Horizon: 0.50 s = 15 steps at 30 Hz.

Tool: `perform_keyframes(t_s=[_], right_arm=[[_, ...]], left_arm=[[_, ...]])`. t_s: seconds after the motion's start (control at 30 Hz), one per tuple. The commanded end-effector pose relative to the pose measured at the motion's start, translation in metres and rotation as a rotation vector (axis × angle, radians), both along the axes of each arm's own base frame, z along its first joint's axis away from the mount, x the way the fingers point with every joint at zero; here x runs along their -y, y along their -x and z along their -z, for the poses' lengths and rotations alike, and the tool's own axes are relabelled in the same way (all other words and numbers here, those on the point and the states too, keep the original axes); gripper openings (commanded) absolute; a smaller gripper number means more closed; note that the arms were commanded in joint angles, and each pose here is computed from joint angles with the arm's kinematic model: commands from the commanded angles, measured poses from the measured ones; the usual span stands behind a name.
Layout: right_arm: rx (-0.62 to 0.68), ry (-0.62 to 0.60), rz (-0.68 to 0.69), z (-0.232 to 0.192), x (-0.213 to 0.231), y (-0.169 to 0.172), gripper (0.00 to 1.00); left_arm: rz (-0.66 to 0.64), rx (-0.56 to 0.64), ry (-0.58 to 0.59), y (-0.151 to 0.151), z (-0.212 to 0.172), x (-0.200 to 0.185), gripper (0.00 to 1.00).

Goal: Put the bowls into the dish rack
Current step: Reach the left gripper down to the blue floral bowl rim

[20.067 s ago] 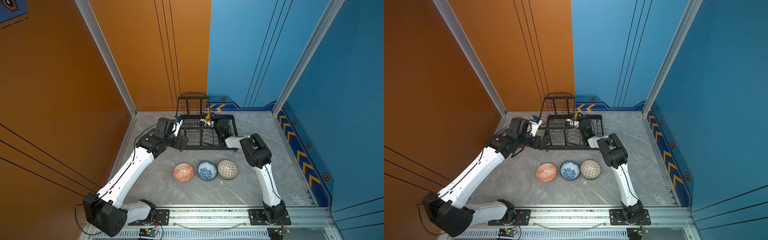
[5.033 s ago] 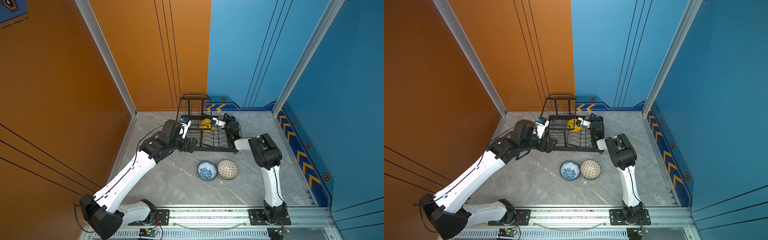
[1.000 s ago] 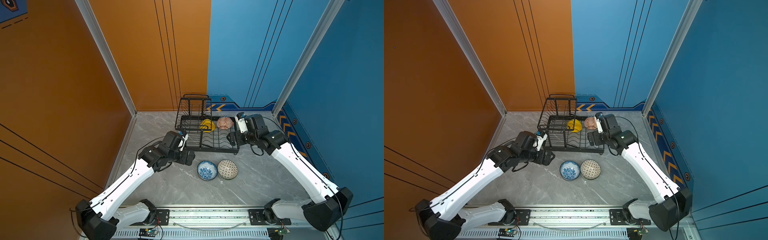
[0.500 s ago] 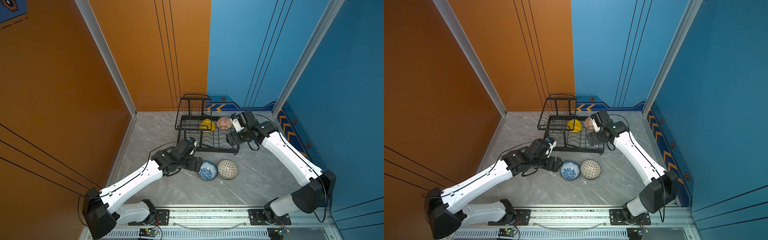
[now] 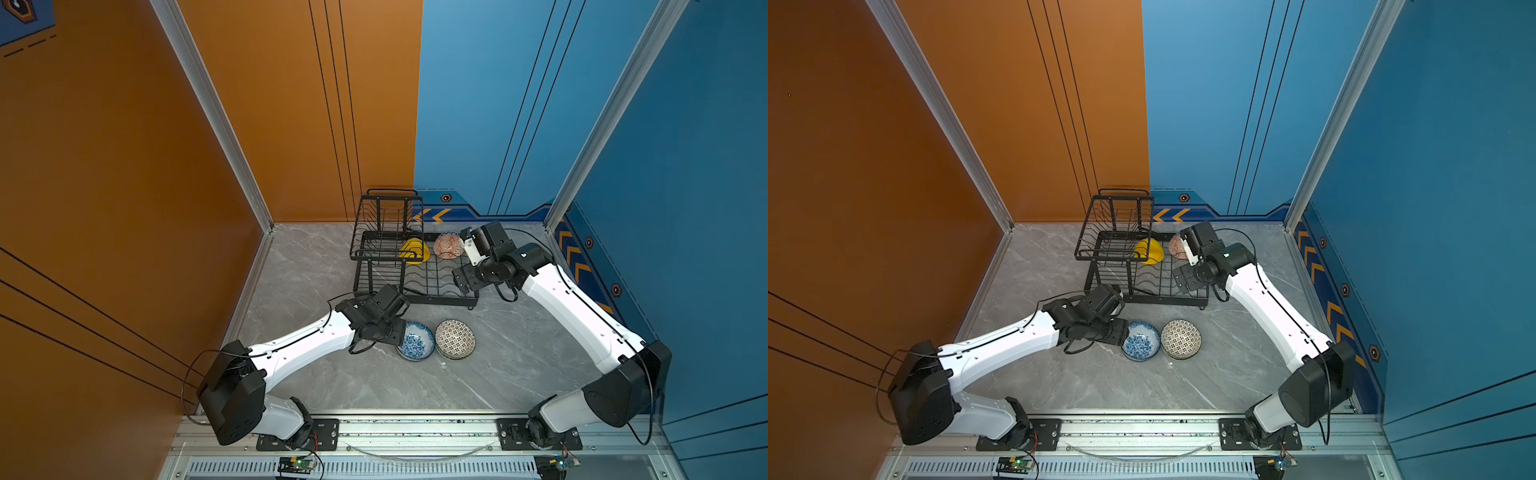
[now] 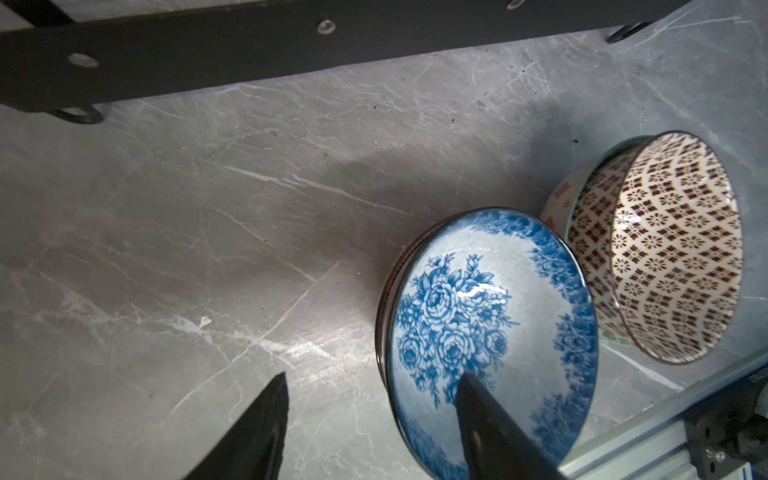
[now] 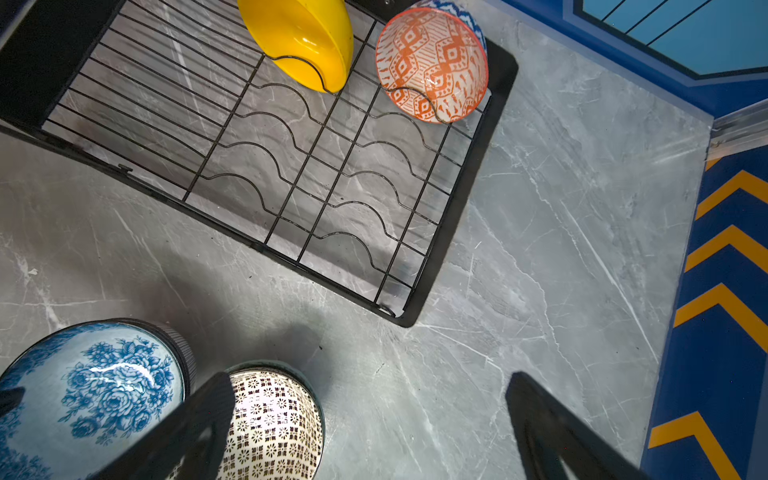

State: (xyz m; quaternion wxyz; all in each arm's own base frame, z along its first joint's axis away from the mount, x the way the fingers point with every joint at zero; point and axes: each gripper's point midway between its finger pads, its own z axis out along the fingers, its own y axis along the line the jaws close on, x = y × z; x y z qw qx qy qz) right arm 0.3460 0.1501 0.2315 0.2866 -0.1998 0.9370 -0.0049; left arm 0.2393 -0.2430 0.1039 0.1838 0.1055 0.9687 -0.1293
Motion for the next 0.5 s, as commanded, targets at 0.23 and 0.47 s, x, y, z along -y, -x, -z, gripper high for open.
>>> perform_keyframes(t_s=[0.23, 0.47], right_arm=[[0.007, 0.059, -0.008, 0.004, 0.006, 0.0, 1.0], [0.01, 0.069, -0.005, 0.004, 0.01, 0.001, 1.0]], left_arm=[[0.011, -0.025, 0.013, -0.011, 0.007, 0.025, 0.38], [0.018, -0.038, 0.013, -0.012, 0.01, 0.031, 0.07]])
